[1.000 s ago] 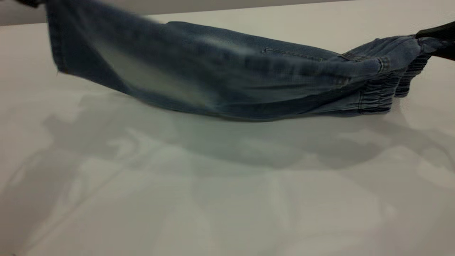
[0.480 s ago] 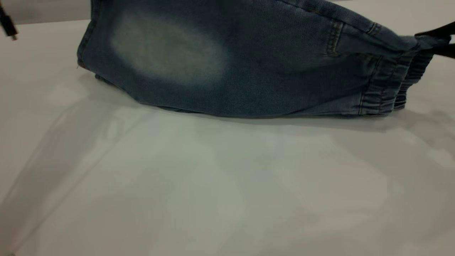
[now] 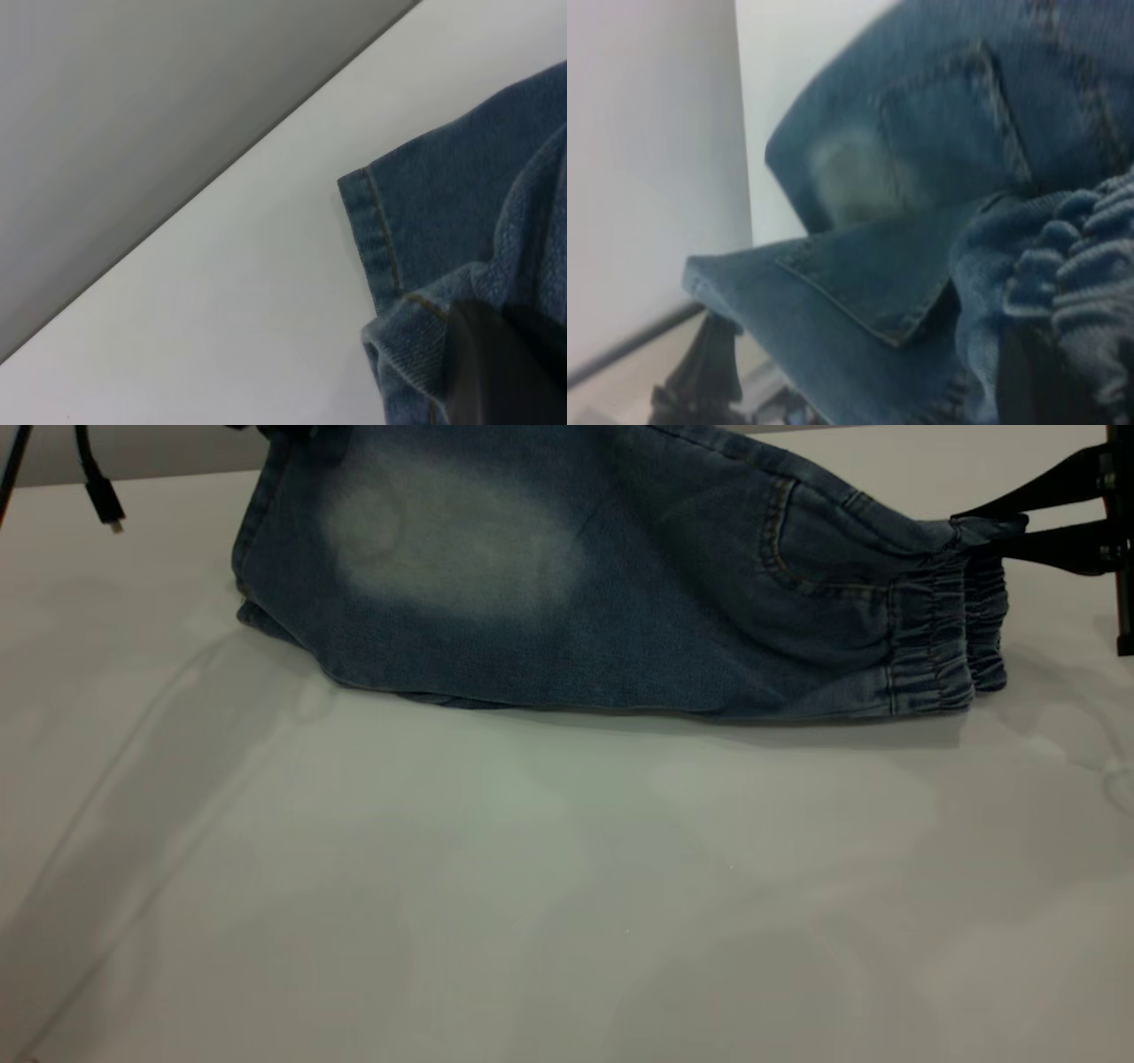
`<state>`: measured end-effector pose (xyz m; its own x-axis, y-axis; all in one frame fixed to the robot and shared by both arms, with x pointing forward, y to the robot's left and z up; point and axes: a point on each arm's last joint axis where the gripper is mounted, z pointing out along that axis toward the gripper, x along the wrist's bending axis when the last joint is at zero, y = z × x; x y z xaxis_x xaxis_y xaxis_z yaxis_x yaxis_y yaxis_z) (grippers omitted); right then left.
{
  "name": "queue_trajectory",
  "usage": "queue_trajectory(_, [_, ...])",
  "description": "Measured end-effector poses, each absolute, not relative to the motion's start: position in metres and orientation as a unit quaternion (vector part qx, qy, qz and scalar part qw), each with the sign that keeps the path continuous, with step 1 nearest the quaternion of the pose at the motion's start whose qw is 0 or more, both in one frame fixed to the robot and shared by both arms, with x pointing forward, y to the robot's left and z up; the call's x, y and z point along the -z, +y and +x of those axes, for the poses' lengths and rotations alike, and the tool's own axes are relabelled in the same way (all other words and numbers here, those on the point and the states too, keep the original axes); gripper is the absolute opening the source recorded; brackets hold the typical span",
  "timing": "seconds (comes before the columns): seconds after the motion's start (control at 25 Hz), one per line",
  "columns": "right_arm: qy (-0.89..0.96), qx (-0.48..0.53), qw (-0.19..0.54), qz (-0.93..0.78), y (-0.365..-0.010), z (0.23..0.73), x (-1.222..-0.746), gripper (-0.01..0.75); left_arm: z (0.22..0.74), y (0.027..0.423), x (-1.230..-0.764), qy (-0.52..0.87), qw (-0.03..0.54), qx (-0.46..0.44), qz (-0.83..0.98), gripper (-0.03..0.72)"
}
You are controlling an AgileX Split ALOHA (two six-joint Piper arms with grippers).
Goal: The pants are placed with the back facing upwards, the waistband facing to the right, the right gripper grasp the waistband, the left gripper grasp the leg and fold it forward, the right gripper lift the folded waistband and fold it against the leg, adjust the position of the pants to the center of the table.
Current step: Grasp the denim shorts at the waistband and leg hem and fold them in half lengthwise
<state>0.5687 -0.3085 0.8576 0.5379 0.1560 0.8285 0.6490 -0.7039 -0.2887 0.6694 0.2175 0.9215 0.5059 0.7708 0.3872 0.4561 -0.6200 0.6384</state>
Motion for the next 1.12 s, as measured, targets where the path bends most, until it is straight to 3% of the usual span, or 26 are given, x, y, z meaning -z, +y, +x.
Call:
queue_trajectory(0.52, [-0.260,0.421,0.294,-0.818,-0.308,0.569,-0.858,0.060,0.674,0.218,-0.906,0.361,0.229,-0.347,0.835,0.064])
queue_trajectory(0.64, [-0.265,0.431,0.304,-0.807,-0.307,0.570,-0.862,0.092,0.675,0.218,-0.908,0.361,0.233,-0.356,0.830,0.125])
queue_trajectory(0.92, [-0.284,0.430,0.274,-0.812,-0.309,0.571,-0.859,0.230,0.675,0.218,-0.908,0.361,0.233,-0.356,0.830,0.400])
queue_trajectory(1.12, [-0.320,0.444,0.259,-0.796,-0.309,0.570,-0.860,0.393,0.671,0.218,-0.905,0.362,0.224,-0.329,0.843,0.457])
